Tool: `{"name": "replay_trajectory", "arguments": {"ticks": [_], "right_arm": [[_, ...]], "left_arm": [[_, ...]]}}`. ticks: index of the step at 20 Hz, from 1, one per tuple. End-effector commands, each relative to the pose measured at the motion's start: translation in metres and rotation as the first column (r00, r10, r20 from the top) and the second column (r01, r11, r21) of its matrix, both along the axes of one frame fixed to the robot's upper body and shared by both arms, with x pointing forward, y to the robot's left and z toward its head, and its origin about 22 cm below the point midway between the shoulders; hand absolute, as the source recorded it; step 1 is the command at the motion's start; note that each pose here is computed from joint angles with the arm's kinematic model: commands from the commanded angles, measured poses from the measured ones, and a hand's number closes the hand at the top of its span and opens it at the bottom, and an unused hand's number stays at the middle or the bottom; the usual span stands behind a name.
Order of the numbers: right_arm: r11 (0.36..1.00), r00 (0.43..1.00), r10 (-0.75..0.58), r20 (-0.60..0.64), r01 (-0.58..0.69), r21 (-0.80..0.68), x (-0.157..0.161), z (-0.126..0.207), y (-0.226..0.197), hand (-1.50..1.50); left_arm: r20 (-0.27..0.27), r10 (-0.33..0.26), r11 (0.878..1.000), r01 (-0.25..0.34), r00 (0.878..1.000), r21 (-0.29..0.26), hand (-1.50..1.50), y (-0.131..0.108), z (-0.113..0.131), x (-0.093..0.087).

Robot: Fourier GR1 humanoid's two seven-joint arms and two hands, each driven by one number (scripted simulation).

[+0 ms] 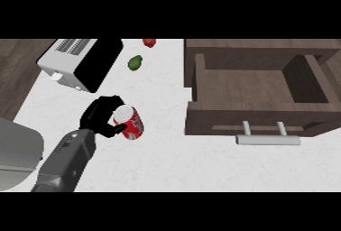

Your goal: Pick up the can, place it into the drawer and close the drawer

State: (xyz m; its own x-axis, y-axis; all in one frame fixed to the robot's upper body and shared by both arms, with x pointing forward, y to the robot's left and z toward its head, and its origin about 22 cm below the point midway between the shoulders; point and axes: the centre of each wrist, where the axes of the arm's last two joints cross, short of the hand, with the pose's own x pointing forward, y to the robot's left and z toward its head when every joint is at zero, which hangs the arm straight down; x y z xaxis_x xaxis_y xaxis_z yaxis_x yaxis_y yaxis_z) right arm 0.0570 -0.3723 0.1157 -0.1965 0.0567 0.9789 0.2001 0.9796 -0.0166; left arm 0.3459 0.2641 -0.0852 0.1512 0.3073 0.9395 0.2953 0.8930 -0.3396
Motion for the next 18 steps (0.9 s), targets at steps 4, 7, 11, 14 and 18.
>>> {"name": "replay_trajectory", "arguments": {"ticks": [4, 7, 11, 14, 18], "right_arm": [[1.000, 1.000, -0.012, -0.006, 0.012, -0.012, -0.014, 0.005, -0.002, -1.50], [0.999, 0.999, -0.034, -0.008, 0.034, 0.009, -0.007, 0.008, -0.005, -1.50], [1.000, 1.000, 0.004, -0.012, -0.004, 0.016, -0.002, -0.004, 0.000, -1.50], [1.000, 1.000, -0.016, -0.007, 0.016, -0.006, -0.010, 0.012, 0.001, -1.50], [0.999, 1.000, -0.028, 0.001, 0.028, 0.019, -0.002, 0.001, 0.003, -1.50]], "left_arm": [[0.064, 0.323, 0.946, -0.320, 0.944, -0.051, 1.50, -0.034, 0.017, 0.012], [0.149, 0.326, 0.945, -0.325, 0.933, -0.033, 1.50, -0.040, 0.047, 0.024], [0.152, 0.287, 0.957, -0.290, 0.946, -0.002, 1.50, -0.076, 0.081, 0.032], [0.202, 0.297, 0.953, -0.302, 0.933, -0.010, 1.50, -0.083, 0.110, 0.025], [0.212, 0.299, 0.951, -0.308, 0.930, 0.012, 1.50, -0.097, 0.170, 0.024]]}}
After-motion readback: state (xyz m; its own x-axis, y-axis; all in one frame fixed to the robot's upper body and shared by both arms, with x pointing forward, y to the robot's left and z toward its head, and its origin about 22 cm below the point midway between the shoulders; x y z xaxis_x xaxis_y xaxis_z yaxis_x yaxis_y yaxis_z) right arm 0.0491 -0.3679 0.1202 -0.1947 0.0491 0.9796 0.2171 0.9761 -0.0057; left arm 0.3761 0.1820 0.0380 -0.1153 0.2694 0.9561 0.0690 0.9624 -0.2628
